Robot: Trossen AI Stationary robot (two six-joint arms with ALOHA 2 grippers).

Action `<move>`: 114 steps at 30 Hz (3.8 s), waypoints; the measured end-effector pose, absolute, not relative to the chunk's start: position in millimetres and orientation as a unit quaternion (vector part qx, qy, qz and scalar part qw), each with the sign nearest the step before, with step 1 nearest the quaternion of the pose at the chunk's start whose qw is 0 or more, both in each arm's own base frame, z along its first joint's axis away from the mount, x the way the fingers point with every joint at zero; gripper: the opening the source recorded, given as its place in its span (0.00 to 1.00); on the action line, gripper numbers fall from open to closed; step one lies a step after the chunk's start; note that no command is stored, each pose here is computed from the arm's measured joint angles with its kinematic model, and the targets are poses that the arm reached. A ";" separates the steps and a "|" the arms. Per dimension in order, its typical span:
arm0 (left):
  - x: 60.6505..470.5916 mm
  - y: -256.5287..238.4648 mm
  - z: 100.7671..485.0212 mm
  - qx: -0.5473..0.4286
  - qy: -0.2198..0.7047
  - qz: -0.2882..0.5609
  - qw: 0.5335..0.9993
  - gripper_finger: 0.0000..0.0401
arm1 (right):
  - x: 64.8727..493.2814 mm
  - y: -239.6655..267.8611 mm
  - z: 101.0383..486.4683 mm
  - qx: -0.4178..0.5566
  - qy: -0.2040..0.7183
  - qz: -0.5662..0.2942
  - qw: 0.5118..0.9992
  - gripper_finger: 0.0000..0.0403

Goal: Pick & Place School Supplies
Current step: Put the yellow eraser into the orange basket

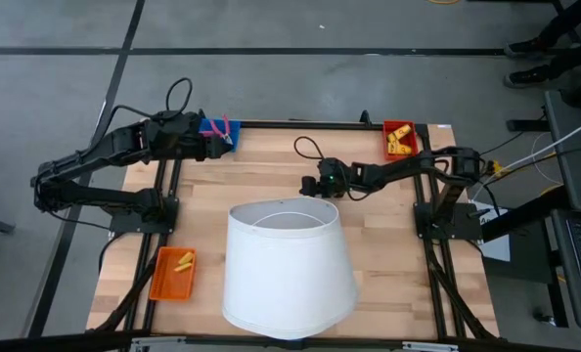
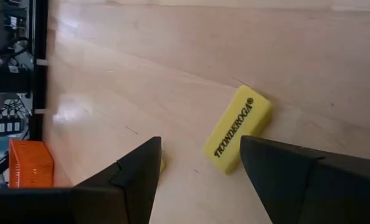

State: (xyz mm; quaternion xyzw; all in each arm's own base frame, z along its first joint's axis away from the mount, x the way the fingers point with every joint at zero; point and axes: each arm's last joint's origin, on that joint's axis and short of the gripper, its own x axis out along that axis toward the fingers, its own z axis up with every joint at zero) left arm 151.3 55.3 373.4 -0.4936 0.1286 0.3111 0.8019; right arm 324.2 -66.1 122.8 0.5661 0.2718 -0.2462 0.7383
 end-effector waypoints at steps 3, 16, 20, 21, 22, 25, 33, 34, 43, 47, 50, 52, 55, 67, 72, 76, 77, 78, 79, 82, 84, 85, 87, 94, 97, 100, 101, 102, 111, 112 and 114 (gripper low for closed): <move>151.2 55.5 373.4 -0.492 0.128 0.312 0.802 0.34 | 324.0 -67.6 122.9 0.566 0.270 -0.247 0.739 0.56; 151.1 55.7 373.4 -0.489 0.130 0.312 0.804 0.34 | 323.6 -67.0 122.3 0.563 0.273 -0.250 0.739 0.56; 151.1 55.7 373.4 -0.489 0.129 0.312 0.804 0.34 | 323.2 -66.9 121.8 0.562 0.275 -0.253 0.738 0.56; 151.1 55.7 373.4 -0.489 0.129 0.312 0.804 0.34 | 323.2 -66.8 121.9 0.562 0.275 -0.253 0.738 0.56; 151.2 55.8 373.4 -0.489 0.129 0.312 0.804 0.34 | 323.3 -66.3 121.9 0.562 0.275 -0.252 0.738 0.56; 151.7 55.9 374.4 -0.489 0.124 0.309 0.806 0.34 | 323.8 -65.6 122.2 0.566 0.273 -0.251 0.736 0.56; 152.7 56.3 376.3 -0.490 0.115 0.304 0.809 0.34 | 324.7 -63.2 116.2 0.563 0.279 -0.259 0.734 0.56; 153.0 56.3 376.8 -0.490 0.113 0.301 0.810 0.34 | 324.5 -63.0 112.7 0.563 0.285 -0.260 0.731 0.56; 153.7 55.9 377.8 -0.494 0.112 0.290 0.812 0.34 | 329.0 -56.0 109.9 0.563 0.282 -0.247 0.736 0.56; 153.9 55.4 377.8 -0.498 0.115 0.283 0.812 0.34 | 326.9 -55.2 122.1 0.561 0.275 -0.238 0.744 0.56; 154.0 55.2 377.8 -0.498 0.117 0.280 0.813 0.34 | 327.7 -56.2 127.8 0.560 0.256 -0.240 0.751 0.56; 154.0 55.2 377.8 -0.497 0.117 0.280 0.813 0.34 | 328.7 -56.8 129.5 0.560 0.244 -0.242 0.754 0.56; 154.0 55.2 377.7 -0.496 0.118 0.280 0.814 0.34 | 331.9 -57.4 131.2 0.562 0.240 -0.242 0.754 0.56; 153.5 54.5 378.1 -0.500 0.120 0.271 0.814 0.34 | 339.9 -59.8 124.5 0.535 0.290 -0.262 0.749 0.56; 153.2 54.4 378.3 -0.500 0.120 0.271 0.814 0.34 | 339.5 -59.7 124.2 0.532 0.293 -0.262 0.750 0.56; 153.2 54.4 378.3 -0.502 0.119 0.271 0.812 0.34 | 340.5 -59.2 125.0 0.532 0.289 -0.259 0.753 0.56; 153.2 54.4 378.3 -0.503 0.119 0.271 0.812 0.34 | 341.3 -59.0 125.8 0.532 0.285 -0.256 0.755 0.56; 153.2 54.4 378.3 -0.504 0.119 0.272 0.812 0.34 | 342.0 -58.6 126.5 0.532 0.281 -0.254 0.757 0.56; 153.2 54.4 378.3 -0.504 0.119 0.272 0.811 0.34 | 342.2 -58.2 126.7 0.533 0.279 -0.254 0.757 0.56; 153.2 54.4 378.3 -0.505 0.118 0.272 0.811 0.34 | 342.5 -56.6 125.3 0.534 0.282 -0.254 0.756 0.56; 153.2 54.4 378.4 -0.505 0.118 0.272 0.811 0.34 | 342.6 -55.9 125.0 0.533 0.283 -0.254 0.756 0.56; 153.2 54.4 378.4 -0.505 0.118 0.272 0.811 0.34 | 342.6 -55.9 124.9 0.532 0.282 -0.256 0.756 0.56; 153.4 54.5 378.6 -0.504 0.117 0.271 0.811 0.34 | 341.7 -55.9 124.0 0.530 0.286 -0.262 0.754 0.56; 153.8 54.6 379.6 -0.504 0.112 0.269 0.813 0.34 | 338.4 -54.5 119.1 0.518 0.311 -0.272 0.748 0.56; 153.8 54.6 379.6 -0.503 0.112 0.268 0.814 0.34 | 338.4 -54.0 117.9 0.520 0.312 -0.273 0.747 0.56; 153.9 54.5 379.6 -0.504 0.113 0.267 0.814 0.34 | 337.9 -53.8 117.4 0.519 0.315 -0.275 0.746 0.56; 153.9 54.5 379.6 -0.504 0.114 0.266 0.814 0.34 | 337.7 -53.8 117.3 0.518 0.316 -0.276 0.745 0.56; 153.9 54.5 379.6 -0.504 0.114 0.266 0.814 0.34 | 337.7 -53.8 117.2 0.518 0.316 -0.276 0.745 0.56; 153.9 54.4 379.6 -0.501 0.115 0.265 0.816 0.34 | 338.7 -52.7 118.5 0.514 0.311 -0.273 0.752 0.56; 153.9 54.4 379.6 -0.501 0.115 0.265 0.816 0.34 | 339.6 -52.0 120.5 0.514 0.304 -0.270 0.755 0.56; 153.9 54.4 379.6 -0.501 0.115 0.265 0.816 0.34 | 343.7 -50.6 125.1 0.518 0.280 -0.259 0.765 0.56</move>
